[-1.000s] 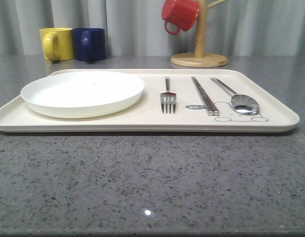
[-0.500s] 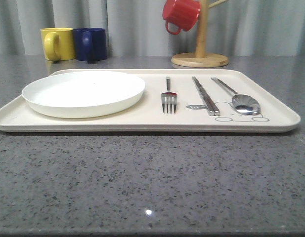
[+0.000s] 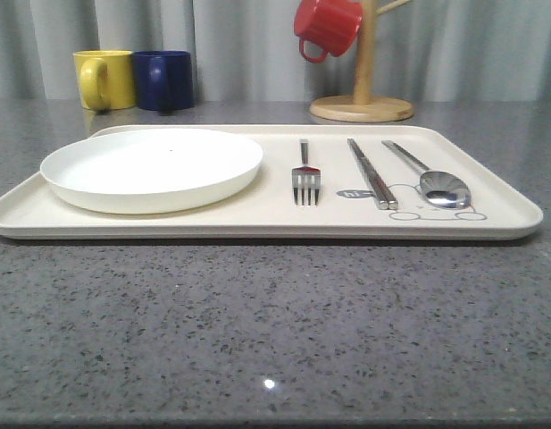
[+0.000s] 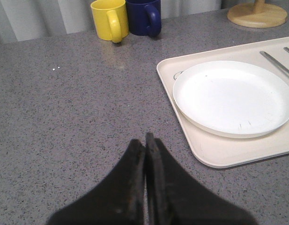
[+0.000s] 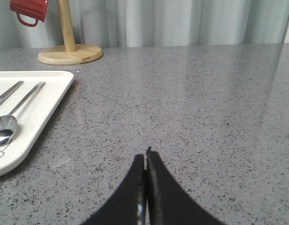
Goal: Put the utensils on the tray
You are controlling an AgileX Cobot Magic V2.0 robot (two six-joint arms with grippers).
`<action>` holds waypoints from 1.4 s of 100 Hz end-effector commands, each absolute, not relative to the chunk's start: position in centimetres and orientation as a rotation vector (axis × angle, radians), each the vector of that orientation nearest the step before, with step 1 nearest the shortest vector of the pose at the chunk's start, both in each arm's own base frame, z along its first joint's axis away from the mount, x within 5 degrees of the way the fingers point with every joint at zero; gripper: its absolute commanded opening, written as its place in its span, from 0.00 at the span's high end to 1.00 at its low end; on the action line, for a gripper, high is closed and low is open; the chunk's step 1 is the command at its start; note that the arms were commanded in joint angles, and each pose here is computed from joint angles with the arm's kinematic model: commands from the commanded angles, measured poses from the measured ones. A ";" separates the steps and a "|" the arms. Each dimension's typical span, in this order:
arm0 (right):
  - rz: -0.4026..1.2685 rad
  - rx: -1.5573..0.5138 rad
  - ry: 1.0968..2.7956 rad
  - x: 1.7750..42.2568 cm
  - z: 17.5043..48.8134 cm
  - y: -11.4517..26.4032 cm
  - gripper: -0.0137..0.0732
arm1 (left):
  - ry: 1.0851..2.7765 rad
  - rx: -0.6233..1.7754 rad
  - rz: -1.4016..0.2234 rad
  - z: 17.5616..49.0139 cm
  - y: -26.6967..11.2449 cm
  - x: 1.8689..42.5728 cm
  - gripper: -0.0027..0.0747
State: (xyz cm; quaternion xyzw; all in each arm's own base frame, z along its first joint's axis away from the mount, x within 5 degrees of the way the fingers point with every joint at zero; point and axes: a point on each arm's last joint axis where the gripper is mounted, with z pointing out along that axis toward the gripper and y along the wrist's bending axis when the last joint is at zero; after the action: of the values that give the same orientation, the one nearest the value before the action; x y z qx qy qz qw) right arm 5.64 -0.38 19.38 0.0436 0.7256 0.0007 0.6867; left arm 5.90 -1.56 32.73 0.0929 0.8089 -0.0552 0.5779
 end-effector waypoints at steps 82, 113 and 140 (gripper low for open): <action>-0.015 0.076 1.533 5.5 20.0 -0.3 0.92 | 1.561 -0.027 -0.101 23.1 -0.3 6.2 0.99; -0.015 0.076 1.536 5.5 20.0 -0.3 0.92 | 1.563 -0.039 -0.118 19.6 -0.3 5.5 0.99; -0.015 0.076 1.535 5.5 20.0 -0.3 0.92 | 1.561 -0.035 -0.119 19.7 -0.3 5.5 0.99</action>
State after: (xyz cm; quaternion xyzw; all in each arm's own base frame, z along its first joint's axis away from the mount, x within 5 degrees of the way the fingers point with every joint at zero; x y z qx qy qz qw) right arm 5.64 -0.38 19.37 0.0437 0.7258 0.0007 0.6865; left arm 5.59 -0.36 19.79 -0.0116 0.7307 -0.0504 0.6808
